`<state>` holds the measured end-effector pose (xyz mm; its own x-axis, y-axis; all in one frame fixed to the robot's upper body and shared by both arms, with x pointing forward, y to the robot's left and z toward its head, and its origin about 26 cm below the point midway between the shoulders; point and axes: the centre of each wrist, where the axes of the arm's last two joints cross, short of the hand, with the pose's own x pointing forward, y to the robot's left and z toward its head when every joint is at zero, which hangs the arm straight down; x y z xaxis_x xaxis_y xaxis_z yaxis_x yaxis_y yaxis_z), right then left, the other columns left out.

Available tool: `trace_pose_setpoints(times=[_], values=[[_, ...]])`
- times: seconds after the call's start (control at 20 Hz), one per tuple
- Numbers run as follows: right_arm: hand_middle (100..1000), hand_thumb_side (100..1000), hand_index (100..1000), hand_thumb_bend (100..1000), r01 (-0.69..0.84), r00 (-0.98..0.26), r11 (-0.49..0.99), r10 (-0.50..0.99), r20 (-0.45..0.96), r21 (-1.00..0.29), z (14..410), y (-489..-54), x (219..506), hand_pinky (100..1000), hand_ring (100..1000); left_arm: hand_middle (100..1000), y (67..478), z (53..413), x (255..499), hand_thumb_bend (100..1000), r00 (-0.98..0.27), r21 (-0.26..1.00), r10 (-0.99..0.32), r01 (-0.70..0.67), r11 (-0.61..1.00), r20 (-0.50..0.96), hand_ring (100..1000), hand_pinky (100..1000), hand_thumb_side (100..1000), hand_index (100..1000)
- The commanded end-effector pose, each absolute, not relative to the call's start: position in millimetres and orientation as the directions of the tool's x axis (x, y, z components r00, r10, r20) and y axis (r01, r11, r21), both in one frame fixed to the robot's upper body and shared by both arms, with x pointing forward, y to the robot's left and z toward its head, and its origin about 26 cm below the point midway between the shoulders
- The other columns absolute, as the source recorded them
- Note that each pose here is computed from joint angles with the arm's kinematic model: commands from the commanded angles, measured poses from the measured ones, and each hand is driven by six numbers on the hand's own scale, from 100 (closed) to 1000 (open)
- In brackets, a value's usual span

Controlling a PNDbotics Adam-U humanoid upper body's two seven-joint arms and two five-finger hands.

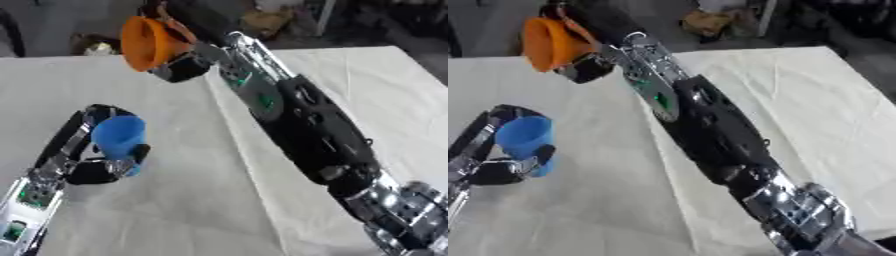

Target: Pour the contents of one cup into another cup.

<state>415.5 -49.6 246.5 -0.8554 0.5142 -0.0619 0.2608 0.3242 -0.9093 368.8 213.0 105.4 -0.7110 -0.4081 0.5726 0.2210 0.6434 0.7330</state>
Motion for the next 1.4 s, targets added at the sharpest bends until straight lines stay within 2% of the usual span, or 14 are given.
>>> trace_pose_setpoints(times=[0.05,0.7,0.9,0.95,1.4], values=[[318,100,543,181,0.322,-0.859,0.304,0.492,-0.142,-0.897,266.6,-49.0,407.9,803,775,148,215.8,117.2,372.0,100,-0.735,0.75,-0.415,0.191,0.633,0.537,100,232,431,663],[335,100,574,242,0.371,-0.857,0.205,0.451,-0.249,-0.906,259.7,-39.4,405.4,811,776,149,212.7,119.3,371.1,100,-0.748,0.759,-0.406,0.196,0.621,0.525,100,234,427,651],[343,100,588,286,0.389,-0.855,0.175,0.434,-0.284,-0.904,257.5,-36.8,405.0,815,777,149,212.9,119.4,370.8,100,-0.75,0.763,-0.409,0.192,0.617,0.519,100,234,427,641],[343,100,587,264,0.393,-0.854,0.17,0.432,-0.291,-0.904,257.0,-36.5,405.0,815,776,149,213.0,119.3,370.8,100,-0.75,0.764,-0.41,0.191,0.616,0.518,100,234,425,639],[358,100,610,296,0.43,-0.842,0.135,0.416,-0.342,-0.893,255.5,-34.4,404.1,820,777,149,213.0,118.5,370.3,100,-0.75,0.768,-0.415,0.188,0.612,0.515,100,235,422,641]])
